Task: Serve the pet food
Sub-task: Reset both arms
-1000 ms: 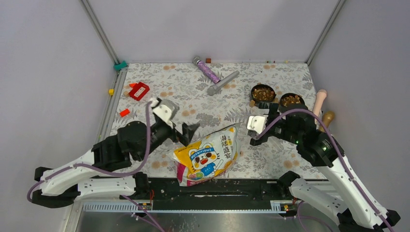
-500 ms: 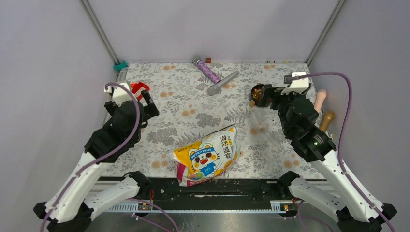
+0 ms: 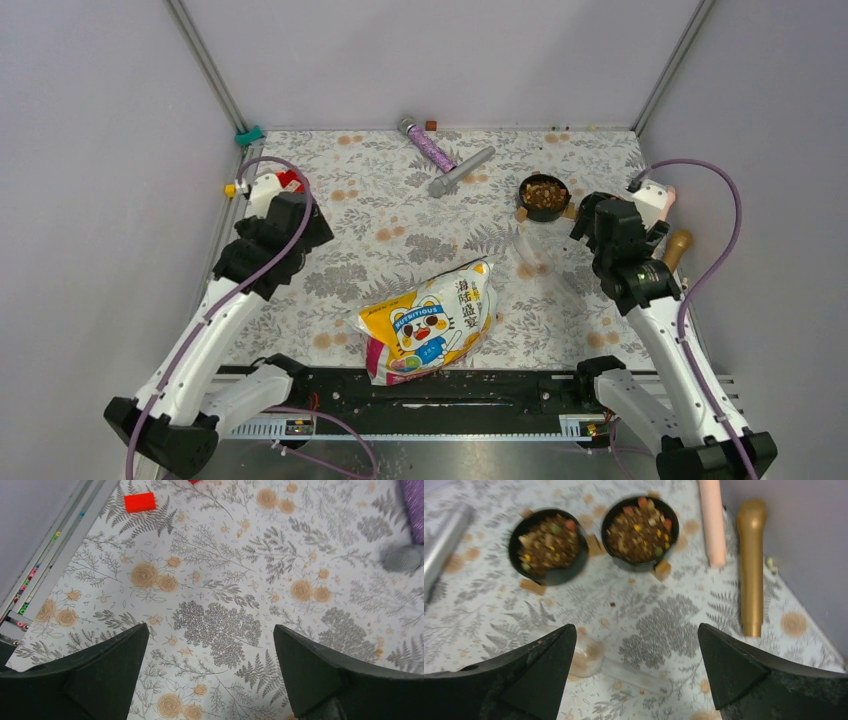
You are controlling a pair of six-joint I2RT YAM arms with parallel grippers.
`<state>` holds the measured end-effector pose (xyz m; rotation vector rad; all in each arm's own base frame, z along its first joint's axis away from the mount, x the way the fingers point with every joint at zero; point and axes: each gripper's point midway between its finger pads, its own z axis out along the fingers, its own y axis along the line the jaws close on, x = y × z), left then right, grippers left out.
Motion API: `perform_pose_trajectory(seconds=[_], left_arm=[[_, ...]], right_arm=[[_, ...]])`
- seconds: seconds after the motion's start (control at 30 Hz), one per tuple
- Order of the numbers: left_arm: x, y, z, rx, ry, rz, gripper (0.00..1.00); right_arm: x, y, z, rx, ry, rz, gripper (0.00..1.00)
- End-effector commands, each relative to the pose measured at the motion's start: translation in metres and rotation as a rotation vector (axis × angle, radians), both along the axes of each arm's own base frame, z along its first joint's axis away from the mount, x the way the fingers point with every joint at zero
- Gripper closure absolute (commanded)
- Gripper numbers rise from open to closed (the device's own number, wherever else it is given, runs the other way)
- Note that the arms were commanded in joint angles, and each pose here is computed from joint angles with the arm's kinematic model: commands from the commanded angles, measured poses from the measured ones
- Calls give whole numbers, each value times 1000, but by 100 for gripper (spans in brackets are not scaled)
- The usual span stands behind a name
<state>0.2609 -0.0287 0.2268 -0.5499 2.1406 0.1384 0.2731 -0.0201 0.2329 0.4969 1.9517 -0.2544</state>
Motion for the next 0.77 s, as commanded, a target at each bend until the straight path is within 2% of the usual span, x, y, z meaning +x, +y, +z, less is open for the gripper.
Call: perform_pose_trajectory(seconds=[0.0, 0.13, 0.33, 0.6, 0.73], left_arm=[[-10, 25, 31, -21, -172, 122, 1], [-17, 31, 41, -29, -245, 127, 2], [-14, 26, 37, -30, -224, 104, 1], [-10, 22, 34, -18, -206, 77, 1], [-9, 20, 33, -27, -212, 62, 1]], right_arm=[[-6, 0, -49, 183, 129, -52, 0], [-4, -4, -68, 245, 228, -81, 0], [-8, -21, -63, 172, 306, -160, 1], [-2, -10, -56, 222, 116, -67, 6], [-7, -18, -41, 219, 23, -113, 1]])
